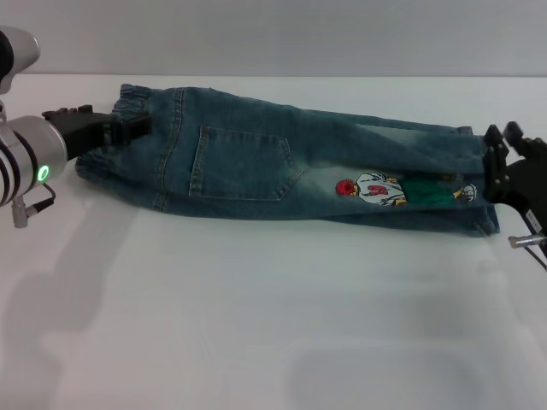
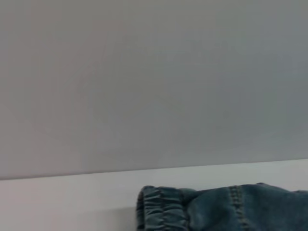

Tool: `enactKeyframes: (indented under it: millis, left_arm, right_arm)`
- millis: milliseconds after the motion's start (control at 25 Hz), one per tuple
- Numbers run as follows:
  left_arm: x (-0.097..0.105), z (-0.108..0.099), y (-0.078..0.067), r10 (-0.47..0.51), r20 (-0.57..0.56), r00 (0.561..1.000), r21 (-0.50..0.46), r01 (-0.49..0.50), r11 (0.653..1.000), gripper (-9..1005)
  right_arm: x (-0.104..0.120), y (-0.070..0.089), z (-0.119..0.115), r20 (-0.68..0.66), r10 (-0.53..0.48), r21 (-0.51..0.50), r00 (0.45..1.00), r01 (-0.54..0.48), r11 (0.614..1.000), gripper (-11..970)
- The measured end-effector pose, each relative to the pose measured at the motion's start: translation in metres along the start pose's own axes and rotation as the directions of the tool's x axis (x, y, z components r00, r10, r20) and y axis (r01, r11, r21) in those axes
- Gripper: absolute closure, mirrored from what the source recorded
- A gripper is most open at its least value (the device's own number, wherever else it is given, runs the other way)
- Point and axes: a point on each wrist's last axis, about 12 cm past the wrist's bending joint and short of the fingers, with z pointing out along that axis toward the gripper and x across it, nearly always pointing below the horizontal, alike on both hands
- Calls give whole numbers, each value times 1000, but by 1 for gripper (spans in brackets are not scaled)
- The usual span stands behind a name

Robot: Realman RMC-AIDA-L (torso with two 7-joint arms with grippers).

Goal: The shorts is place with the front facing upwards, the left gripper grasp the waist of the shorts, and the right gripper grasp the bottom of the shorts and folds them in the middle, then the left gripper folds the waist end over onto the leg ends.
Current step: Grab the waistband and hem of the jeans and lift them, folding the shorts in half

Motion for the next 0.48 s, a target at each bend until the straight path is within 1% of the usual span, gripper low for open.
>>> enactKeyframes:
  millis: [280,480]
  left_arm:
    - [3,8,16,-26,-29,999,-42,25,999,166]
    - [8,13,18,-38,-64,997,-44,35,998,170]
  right_arm:
    - [2,7,1,-11,0,-31,1000,0,1000,870]
    - [2,7,0,-13,7,-32,1000,-7,999,959]
